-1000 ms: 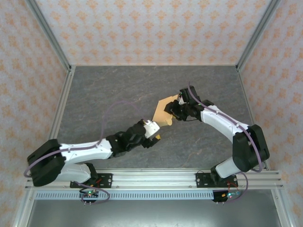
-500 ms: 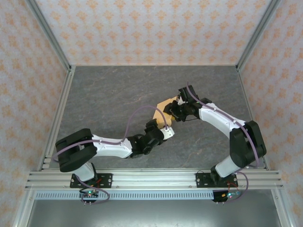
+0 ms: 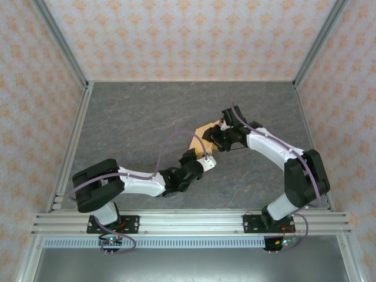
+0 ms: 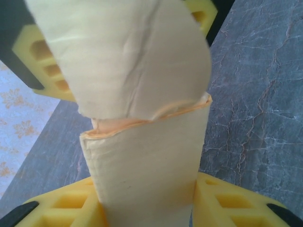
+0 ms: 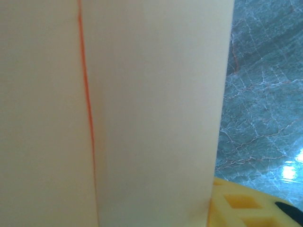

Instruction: Fold the paper box

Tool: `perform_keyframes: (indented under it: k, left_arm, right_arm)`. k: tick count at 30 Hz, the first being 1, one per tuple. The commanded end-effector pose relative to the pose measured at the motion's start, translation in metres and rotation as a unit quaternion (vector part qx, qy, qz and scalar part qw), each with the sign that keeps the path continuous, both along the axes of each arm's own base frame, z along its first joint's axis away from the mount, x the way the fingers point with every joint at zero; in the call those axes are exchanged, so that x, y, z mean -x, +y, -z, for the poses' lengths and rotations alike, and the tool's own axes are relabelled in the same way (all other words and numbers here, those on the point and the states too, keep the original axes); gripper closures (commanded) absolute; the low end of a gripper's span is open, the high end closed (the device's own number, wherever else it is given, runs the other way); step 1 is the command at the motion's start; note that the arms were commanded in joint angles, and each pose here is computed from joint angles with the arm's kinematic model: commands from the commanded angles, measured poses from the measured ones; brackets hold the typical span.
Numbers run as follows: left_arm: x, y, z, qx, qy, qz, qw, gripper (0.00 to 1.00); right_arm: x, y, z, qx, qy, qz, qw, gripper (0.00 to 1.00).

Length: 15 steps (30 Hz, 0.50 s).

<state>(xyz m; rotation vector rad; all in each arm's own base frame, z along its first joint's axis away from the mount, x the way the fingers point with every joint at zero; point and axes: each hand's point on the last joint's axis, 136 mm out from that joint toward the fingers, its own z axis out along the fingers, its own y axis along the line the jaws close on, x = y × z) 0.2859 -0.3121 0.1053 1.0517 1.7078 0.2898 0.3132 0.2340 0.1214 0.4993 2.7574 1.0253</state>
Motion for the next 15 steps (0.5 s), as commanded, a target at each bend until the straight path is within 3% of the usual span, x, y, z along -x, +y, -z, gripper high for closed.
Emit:
perform_keyframes:
  k: [1,11,15]
  left_arm:
    - [0.001,0.003,-0.006,0.038,-0.001,-0.006,0.999,0.61]
    - [-0.001,0.022,-0.005,0.121,0.047,-0.003,0.992,0.66]
    - [-0.002,0.027,-0.009,0.165,0.086,0.017,0.982,0.67]
  right_arm:
    - [-0.007,0.001,-0.021,-0.008,-0.024,0.000,1.000,0.45]
    - [-0.008,-0.019,-0.043,0.013,-0.070,0.007,0.997,0.30]
    - [-0.010,-0.035,-0.062,0.051,-0.129,-0.007,0.990,0.28]
